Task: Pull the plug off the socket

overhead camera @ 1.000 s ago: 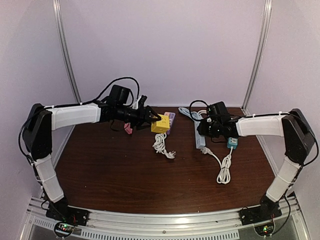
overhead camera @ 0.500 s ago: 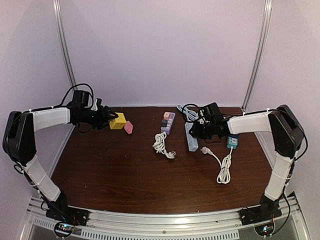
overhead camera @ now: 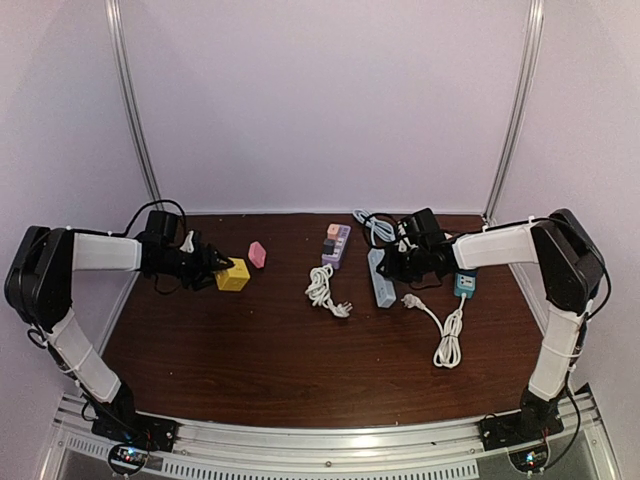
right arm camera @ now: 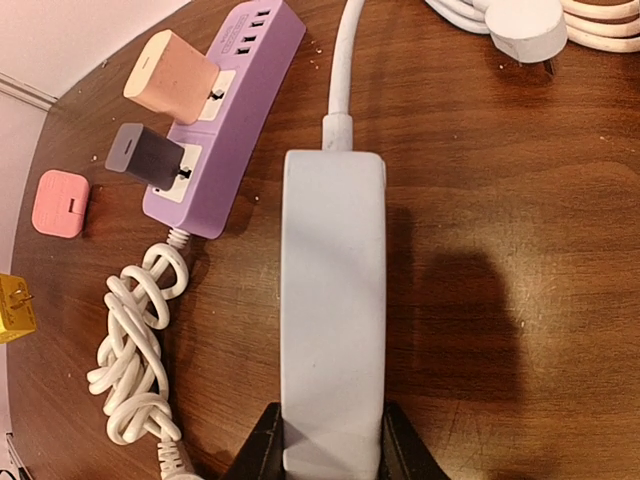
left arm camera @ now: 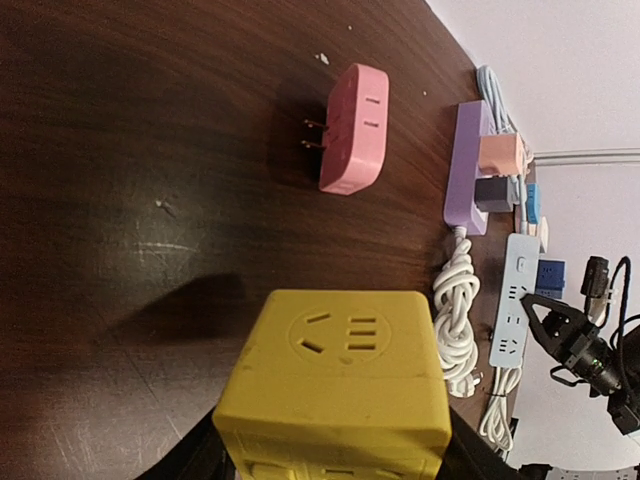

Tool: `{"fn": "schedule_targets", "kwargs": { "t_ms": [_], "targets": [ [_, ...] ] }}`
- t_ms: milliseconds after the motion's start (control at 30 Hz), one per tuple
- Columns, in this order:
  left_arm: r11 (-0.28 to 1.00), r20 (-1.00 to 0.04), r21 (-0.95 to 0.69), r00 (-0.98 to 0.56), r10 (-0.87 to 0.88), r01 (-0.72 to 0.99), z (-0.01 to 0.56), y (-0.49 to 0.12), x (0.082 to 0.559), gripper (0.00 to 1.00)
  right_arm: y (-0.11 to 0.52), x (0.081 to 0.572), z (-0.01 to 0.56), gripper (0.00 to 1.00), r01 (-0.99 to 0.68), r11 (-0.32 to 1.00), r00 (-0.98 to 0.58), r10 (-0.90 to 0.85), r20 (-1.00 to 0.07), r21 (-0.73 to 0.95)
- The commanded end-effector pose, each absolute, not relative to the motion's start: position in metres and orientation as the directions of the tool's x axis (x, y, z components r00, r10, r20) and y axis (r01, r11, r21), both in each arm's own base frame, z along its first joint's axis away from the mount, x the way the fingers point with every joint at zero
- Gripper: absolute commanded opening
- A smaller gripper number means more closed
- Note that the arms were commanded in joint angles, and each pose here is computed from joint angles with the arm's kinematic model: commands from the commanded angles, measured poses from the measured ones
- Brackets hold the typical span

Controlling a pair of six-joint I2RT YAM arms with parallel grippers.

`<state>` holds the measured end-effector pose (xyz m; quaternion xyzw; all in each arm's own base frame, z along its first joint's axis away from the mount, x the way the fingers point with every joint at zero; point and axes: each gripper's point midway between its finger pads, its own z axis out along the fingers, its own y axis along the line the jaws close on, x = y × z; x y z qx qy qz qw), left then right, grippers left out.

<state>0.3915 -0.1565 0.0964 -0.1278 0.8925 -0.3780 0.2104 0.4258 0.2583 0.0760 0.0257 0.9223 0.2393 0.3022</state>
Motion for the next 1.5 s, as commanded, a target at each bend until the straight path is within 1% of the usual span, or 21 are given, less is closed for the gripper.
{"fn": "schedule_targets", "kwargs": {
  "t_ms": [0, 300, 400, 500, 667, 800, 900, 1000, 1100, 1167, 1333, 1433, 1467],
  "targets": [
    [0.634, -0.322, -0.773, -0.864, -0.387, 0.004, 0.109, -0.164, 0.396, 0.00, 0.260, 0.433, 0.085, 0.15, -0.114, 0.874, -0.803, 0.198, -0.562, 0.472],
    [0.626, -0.292, -0.779, -0.879, -0.377, -0.010, 0.092, -0.166, 0.389, 0.00, 0.260, 0.433, 0.080, 0.28, -0.113, 0.879, -0.811, 0.187, -0.554, 0.462],
    [0.626, -0.281, -0.779, -0.883, -0.375, -0.019, 0.084, -0.166, 0.389, 0.00, 0.260, 0.433, 0.078, 0.30, -0.111, 0.880, -0.813, 0.186, -0.552, 0.461],
    [0.622, -0.276, -0.783, -0.885, -0.376, -0.020, 0.081, -0.167, 0.390, 0.00, 0.260, 0.433, 0.079, 0.34, -0.112, 0.881, -0.813, 0.185, -0.551, 0.460],
    [0.626, -0.263, -0.779, -0.890, -0.371, -0.031, 0.072, -0.167, 0.389, 0.00, 0.257, 0.432, 0.080, 0.48, -0.109, 0.886, -0.813, 0.181, -0.553, 0.451],
    [0.628, -0.249, -0.777, -0.895, -0.371, -0.044, 0.065, -0.167, 0.388, 0.04, 0.255, 0.431, 0.081, 0.55, -0.108, 0.891, -0.811, 0.178, -0.557, 0.442],
    [0.644, -0.246, -0.763, -0.897, -0.367, -0.055, 0.059, -0.164, 0.386, 0.07, 0.254, 0.429, 0.083, 0.57, -0.112, 0.893, -0.812, 0.171, -0.558, 0.437],
    [0.671, -0.250, -0.738, -0.898, -0.361, -0.065, 0.054, -0.160, 0.385, 0.13, 0.252, 0.428, 0.088, 0.59, -0.117, 0.895, -0.808, 0.166, -0.566, 0.430],
    [0.701, -0.261, -0.709, -0.897, -0.357, -0.073, 0.048, -0.155, 0.385, 0.22, 0.249, 0.428, 0.095, 0.60, -0.119, 0.900, -0.801, 0.162, -0.577, 0.419],
    [0.721, -0.247, -0.687, -0.903, -0.352, -0.093, 0.042, -0.151, 0.381, 0.28, 0.248, 0.428, 0.099, 0.61, -0.124, 0.903, -0.795, 0.158, -0.585, 0.412],
    [0.766, -0.263, -0.634, -0.902, -0.341, -0.105, 0.037, -0.142, 0.379, 0.47, 0.246, 0.427, 0.107, 0.62, -0.131, 0.908, -0.789, 0.148, -0.596, 0.398],
    [0.789, -0.275, -0.603, -0.899, -0.340, -0.114, 0.037, -0.136, 0.379, 0.51, 0.243, 0.427, 0.110, 0.62, -0.128, 0.912, -0.786, 0.146, -0.601, 0.389],
    [0.795, -0.280, -0.595, -0.899, -0.338, -0.114, 0.038, -0.135, 0.379, 0.56, 0.243, 0.427, 0.111, 0.62, -0.126, 0.914, -0.785, 0.146, -0.603, 0.385]
  ]
}}
